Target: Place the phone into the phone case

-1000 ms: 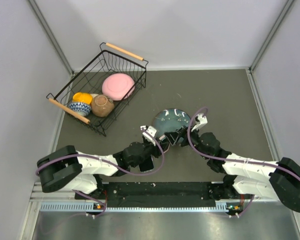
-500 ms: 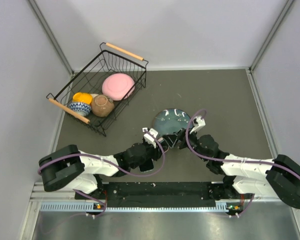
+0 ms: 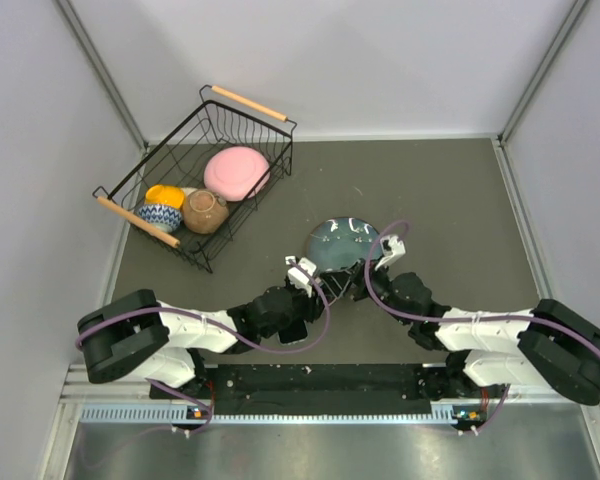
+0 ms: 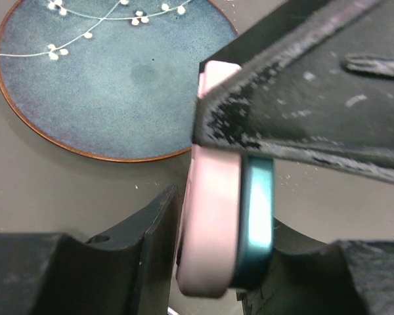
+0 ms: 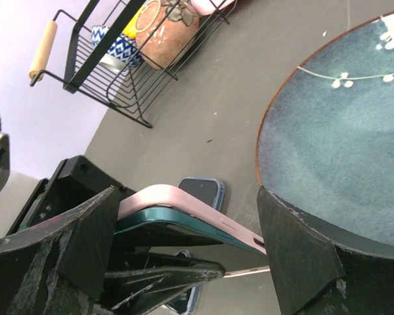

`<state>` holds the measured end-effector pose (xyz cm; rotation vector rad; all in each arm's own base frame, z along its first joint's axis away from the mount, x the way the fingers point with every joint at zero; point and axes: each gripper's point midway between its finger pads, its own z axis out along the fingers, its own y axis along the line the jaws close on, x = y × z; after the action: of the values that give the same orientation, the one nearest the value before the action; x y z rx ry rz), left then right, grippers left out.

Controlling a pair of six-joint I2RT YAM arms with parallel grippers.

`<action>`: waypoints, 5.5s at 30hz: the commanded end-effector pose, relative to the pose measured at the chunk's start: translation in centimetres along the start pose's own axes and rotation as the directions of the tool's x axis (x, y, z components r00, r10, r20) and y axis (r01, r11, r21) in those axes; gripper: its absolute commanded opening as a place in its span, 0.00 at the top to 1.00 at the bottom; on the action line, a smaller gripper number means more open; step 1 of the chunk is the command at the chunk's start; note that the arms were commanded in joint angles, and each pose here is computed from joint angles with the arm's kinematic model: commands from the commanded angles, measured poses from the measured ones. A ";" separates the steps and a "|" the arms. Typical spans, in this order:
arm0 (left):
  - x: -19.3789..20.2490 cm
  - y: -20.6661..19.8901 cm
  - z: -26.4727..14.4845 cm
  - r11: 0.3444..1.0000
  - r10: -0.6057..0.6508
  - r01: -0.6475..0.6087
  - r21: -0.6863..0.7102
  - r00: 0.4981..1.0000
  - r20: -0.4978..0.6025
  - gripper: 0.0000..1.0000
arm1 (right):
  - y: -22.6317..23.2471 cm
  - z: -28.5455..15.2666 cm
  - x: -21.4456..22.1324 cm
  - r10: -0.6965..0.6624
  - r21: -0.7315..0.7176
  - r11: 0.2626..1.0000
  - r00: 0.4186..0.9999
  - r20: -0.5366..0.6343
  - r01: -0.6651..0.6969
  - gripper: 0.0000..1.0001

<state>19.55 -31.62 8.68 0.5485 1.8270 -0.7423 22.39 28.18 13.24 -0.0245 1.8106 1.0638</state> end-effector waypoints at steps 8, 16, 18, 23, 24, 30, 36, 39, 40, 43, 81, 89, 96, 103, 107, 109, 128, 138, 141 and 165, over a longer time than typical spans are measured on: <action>-0.5 -0.2 -0.5 1.000 -0.026 0.025 0.009 0.999 0.022 0.57 | -8.1 -3.9 7.8 -0.095 0.232 0.961 0.968 -0.231 0.149 0.18; -0.6 -0.5 -0.9 0.999 -0.038 0.037 0.034 0.999 0.028 0.52 | -8.6 -3.8 9.9 -0.062 0.236 0.964 0.965 -0.256 0.125 0.18; -0.5 -0.4 -1.0 0.999 -0.036 0.035 0.028 0.999 0.031 0.52 | -8.6 -3.7 10.1 -0.060 0.234 0.965 0.966 -0.250 0.120 0.19; -1.0 -0.4 -1.1 0.999 -0.035 0.034 0.027 0.998 0.043 0.52 | -8.9 -4.0 10.0 -0.057 0.243 0.963 0.968 -0.243 0.118 0.19; -1.0 -0.4 -1.1 0.999 -0.035 0.034 0.026 0.998 0.044 0.53 | -9.0 -4.1 9.9 -0.058 0.246 0.962 0.968 -0.243 0.119 0.19; -1.0 -0.4 -1.0 0.999 -0.044 0.043 0.021 0.998 0.039 0.59 | -8.0 -4.0 9.2 -0.067 0.212 0.971 0.973 -0.221 0.115 0.19; -1.5 -0.9 -1.2 0.998 -0.042 0.040 0.047 0.998 0.044 0.84 | -4.6 -2.7 6.8 -0.144 0.112 0.979 0.969 -0.201 0.169 0.14; -1.9 -1.4 -1.6 0.996 -0.040 0.037 0.081 0.998 0.046 0.95 | -3.1 -2.9 3.8 -0.190 0.103 0.973 0.971 -0.145 0.205 0.08; -2.4 -1.6 -1.8 0.995 -0.040 0.035 0.091 0.998 0.057 0.99 | -2.7 -2.9 2.7 -0.200 0.102 0.972 0.972 -0.123 0.213 0.06; -3.2 -2.2 -2.5 0.991 -0.040 0.032 0.126 0.997 0.066 1.00 | -1.1 -4.0 -0.3 -0.258 0.056 0.963 0.963 -0.072 0.262 0.03; -9.4 -11.0 -8.8 0.693 -0.126 0.160 0.703 0.987 -0.100 1.00 | 5.4 -11.6 4.7 -0.269 -0.574 0.813 0.936 -0.227 0.095 0.45; -11.1 -11.2 -8.8 0.686 -0.166 0.188 0.703 0.981 -0.100 0.62 | 6.1 -11.4 3.6 -0.198 -0.577 0.815 0.962 -0.188 0.055 0.98; -13.9 -10.1 -8.6 0.674 -0.336 0.304 0.673 0.938 -0.088 0.46 | 5.7 -11.9 3.1 -0.138 -0.563 0.826 0.980 -0.140 0.036 1.00; -16.1 -10.2 -10.2 0.592 -0.477 0.356 0.723 0.878 -0.041 0.33 | 5.7 -12.0 3.0 -0.132 -0.556 0.830 0.982 -0.137 0.034 1.00; -16.3 -9.7 -10.2 0.608 -0.494 0.352 0.711 0.869 -0.007 0.32 | 5.8 -11.9 2.8 -0.115 -0.551 0.834 0.984 -0.135 0.022 1.00; -16.2 -9.6 -10.0 0.615 -0.494 0.355 0.704 0.869 -0.007 0.32 | 5.7 -11.9 2.9 -0.108 -0.551 0.834 0.984 -0.140 0.013 1.00; -15.0 -7.9 -8.3 0.657 -0.529 0.409 0.634 0.849 0.000 0.35 | 6.8 -13.5 3.5 -0.074 -0.625 0.779 0.982 -0.174 -0.052 1.00; -15.6 -7.5 -8.3 0.646 -0.553 0.419 0.638 0.833 0.012 0.34 | 5.7 -13.3 4.9 -0.069 -0.586 0.806 0.970 -0.235 -0.084 1.00; -15.7 -7.5 -8.4 0.645 -0.557 0.421 0.638 0.831 0.015 0.37 | 5.6 -13.3 5.2 -0.063 -0.580 0.809 0.966 -0.249 -0.097 1.00; -13.1 -9.5 -9.5 0.613 -0.402 0.348 0.709 0.910 -0.099 1.00 | 6.2 -10.2 -3.6 0.034 -0.372 0.928 0.999 -0.006 -0.033 0.39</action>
<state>12.47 -31.98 22.69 0.5352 1.6865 -1.7500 12.54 23.89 18.74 -0.2374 1.6444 1.4849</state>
